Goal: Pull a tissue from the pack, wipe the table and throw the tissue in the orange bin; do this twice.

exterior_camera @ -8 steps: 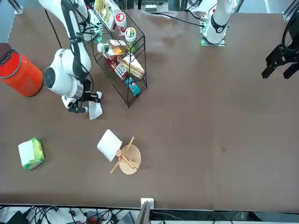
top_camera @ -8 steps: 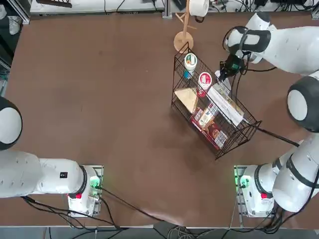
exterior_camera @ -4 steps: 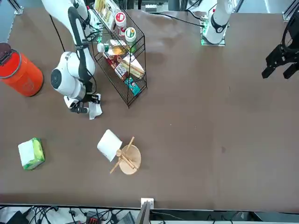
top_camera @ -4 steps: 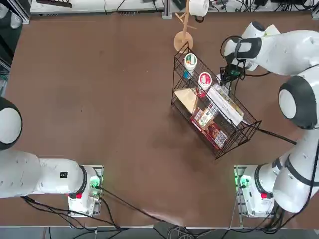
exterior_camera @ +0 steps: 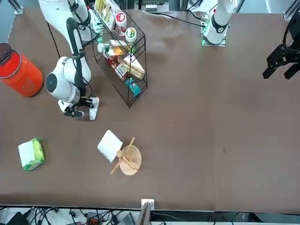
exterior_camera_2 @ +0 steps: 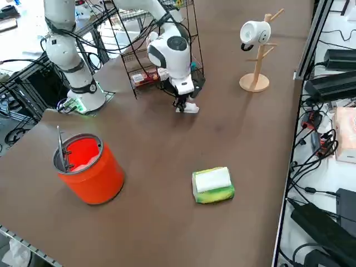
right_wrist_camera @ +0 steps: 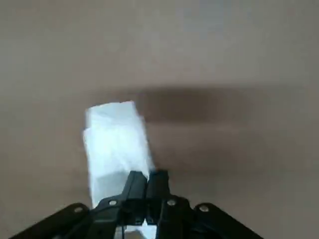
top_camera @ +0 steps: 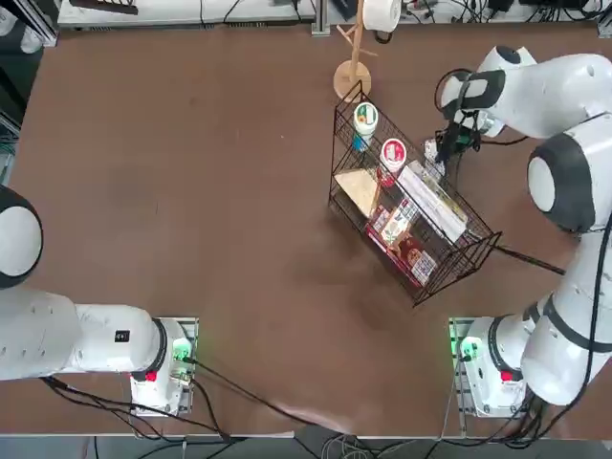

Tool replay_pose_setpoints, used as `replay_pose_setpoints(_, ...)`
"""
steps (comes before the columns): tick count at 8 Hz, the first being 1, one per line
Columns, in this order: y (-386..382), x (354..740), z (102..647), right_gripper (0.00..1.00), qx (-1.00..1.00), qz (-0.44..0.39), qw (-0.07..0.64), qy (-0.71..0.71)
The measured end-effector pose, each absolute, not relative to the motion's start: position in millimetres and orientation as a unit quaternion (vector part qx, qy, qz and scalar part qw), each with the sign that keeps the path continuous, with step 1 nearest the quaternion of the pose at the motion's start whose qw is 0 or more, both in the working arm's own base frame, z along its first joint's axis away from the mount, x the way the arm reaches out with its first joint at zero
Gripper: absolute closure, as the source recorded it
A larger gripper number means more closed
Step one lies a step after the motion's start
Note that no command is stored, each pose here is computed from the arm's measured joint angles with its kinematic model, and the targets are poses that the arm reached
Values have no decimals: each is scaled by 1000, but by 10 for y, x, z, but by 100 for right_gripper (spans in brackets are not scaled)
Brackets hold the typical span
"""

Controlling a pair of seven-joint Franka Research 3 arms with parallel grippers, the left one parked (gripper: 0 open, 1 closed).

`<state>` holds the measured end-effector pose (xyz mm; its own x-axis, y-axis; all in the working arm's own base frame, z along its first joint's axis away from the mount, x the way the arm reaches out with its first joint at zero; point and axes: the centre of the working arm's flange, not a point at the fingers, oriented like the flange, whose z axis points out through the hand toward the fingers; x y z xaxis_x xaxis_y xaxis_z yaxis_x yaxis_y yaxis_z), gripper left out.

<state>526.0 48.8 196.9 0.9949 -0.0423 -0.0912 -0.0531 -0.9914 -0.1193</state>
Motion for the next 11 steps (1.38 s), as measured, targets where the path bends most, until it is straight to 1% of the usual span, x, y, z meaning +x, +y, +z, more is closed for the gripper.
replay_pose_setpoints(2,310,5330,2013,99,-997,36,63,24)
replay_pose_setpoints(3,385,5352,2032,99,-997,32,70,28)
replay_pose_setpoints(5,784,5337,2038,99,-995,28,93,40)
replay_pose_setpoints(8,1387,5204,1905,99,-992,30,103,65)
replay_pose_setpoints(11,1637,5164,1906,99,-991,23,104,84)
